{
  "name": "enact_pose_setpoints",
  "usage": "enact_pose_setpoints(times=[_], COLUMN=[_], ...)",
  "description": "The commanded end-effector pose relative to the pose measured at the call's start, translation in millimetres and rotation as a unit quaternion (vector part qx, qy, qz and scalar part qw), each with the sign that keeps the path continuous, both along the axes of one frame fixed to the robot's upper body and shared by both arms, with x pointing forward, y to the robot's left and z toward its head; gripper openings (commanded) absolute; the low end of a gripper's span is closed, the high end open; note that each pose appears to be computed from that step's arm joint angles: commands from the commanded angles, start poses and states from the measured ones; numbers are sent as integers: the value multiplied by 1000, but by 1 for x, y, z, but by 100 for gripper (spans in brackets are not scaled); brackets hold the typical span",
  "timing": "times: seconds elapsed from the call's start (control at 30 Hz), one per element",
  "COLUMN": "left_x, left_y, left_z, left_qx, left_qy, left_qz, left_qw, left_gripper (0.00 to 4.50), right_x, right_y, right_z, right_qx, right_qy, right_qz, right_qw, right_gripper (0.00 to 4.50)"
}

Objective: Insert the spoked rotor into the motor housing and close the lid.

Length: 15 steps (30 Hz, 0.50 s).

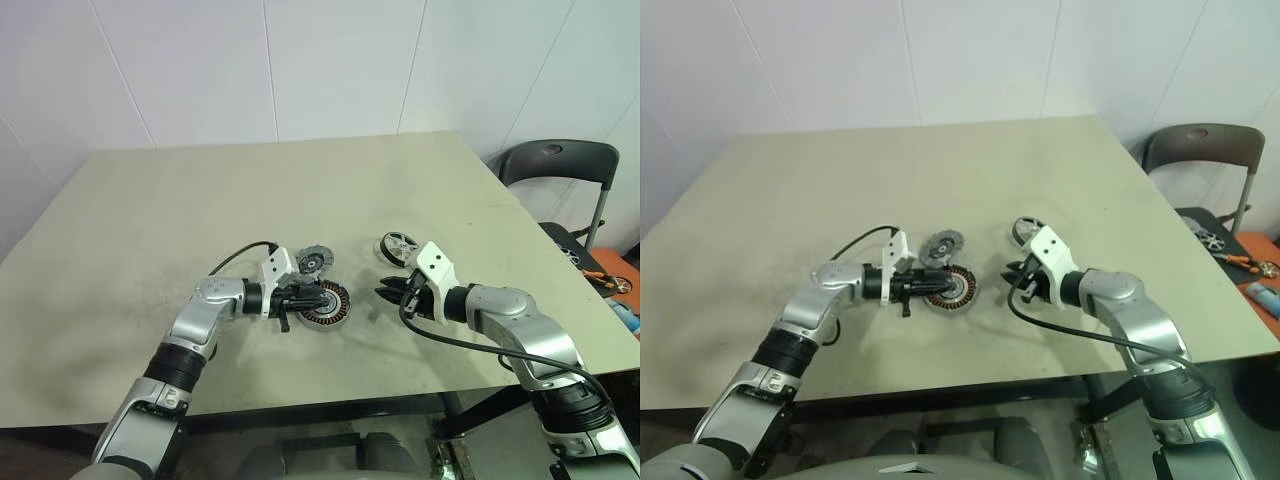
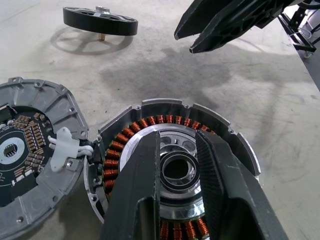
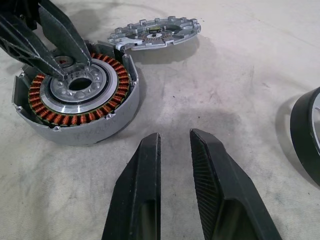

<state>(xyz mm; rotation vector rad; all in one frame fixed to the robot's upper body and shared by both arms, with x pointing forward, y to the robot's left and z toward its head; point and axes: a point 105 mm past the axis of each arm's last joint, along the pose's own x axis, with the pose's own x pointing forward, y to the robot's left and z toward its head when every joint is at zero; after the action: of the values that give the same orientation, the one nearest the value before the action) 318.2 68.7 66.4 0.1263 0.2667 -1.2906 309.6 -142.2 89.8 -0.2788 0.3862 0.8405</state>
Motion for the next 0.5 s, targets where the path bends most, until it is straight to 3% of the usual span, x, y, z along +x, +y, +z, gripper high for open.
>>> enact_pose_setpoints(times=[0.03, 0.5], left_x=[0, 1], left_y=[-1, -1], left_z=[8, 7], left_qx=[-2, -6], left_qy=[-18, -22], left_qz=[-8, 3], left_qw=[1000, 1000], left_gripper=[71, 71], right_x=[0, 0], right_y=[6, 6], right_z=[9, 8], right_qx=[1, -1], right_qy=[-20, -20], right_qz=[12, 10], right_qw=[1000, 1000], right_gripper=[94, 94])
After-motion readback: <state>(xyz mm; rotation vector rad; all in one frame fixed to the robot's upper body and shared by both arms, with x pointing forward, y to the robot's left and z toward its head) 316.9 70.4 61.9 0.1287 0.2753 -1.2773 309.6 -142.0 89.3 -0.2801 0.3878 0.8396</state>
